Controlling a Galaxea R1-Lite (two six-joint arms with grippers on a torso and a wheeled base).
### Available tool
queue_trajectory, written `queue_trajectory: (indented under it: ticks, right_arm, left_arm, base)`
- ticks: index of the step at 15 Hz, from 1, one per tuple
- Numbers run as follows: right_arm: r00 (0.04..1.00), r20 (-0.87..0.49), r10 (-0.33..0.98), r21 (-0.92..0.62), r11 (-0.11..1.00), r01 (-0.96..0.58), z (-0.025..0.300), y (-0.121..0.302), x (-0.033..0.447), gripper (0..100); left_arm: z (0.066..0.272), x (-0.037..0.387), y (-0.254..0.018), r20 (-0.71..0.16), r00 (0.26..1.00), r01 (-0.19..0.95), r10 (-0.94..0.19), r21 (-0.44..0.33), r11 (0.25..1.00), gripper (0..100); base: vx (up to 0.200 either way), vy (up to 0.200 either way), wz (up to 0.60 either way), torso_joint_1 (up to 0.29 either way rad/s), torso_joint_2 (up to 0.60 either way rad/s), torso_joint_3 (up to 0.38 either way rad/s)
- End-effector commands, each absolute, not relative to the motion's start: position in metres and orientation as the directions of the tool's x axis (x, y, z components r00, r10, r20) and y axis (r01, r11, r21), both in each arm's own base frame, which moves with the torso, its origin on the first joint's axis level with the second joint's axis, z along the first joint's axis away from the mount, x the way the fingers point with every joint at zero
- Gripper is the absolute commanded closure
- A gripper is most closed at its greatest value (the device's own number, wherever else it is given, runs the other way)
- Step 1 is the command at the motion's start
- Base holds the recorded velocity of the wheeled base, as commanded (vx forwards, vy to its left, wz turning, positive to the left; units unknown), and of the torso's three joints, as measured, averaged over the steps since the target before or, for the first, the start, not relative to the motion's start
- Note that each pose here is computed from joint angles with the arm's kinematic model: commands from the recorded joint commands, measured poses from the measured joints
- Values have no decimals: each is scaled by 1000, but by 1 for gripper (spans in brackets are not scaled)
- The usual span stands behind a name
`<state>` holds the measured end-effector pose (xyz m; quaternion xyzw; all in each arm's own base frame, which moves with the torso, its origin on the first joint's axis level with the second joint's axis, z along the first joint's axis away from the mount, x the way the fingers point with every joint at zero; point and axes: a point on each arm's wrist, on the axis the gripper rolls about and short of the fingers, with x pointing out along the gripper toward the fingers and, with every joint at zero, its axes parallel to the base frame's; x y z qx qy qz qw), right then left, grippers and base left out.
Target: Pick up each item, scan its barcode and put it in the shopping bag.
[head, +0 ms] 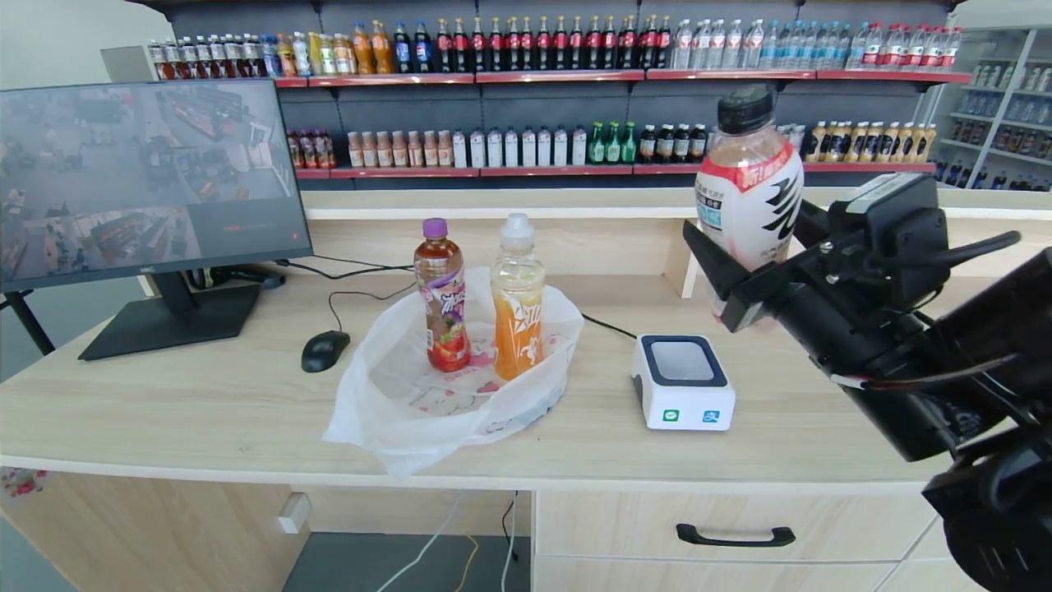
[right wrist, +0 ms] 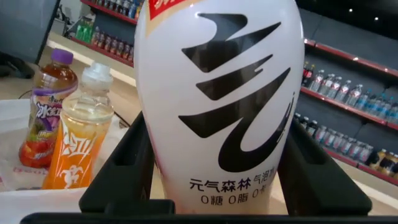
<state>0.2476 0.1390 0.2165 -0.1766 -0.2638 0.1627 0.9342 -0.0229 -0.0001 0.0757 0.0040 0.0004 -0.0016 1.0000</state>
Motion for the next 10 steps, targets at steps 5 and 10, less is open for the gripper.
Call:
queue_trajectory:
  ticks: [5,10]
  right_arm:
    - [778,346,524,-630,745,-221,183,134,295,100]
    - [591,276,758,-807,516,-285,166,133,311,100]
  left_arm:
    - [75,-23,0,-2,1000,3,-3,8,1000,0]
    - [75,-23,0,-2,1000,3,-3,8,1000,0]
  base:
    - [0,0,0,0,0,0]
    - [0,0,0,0,0,0]
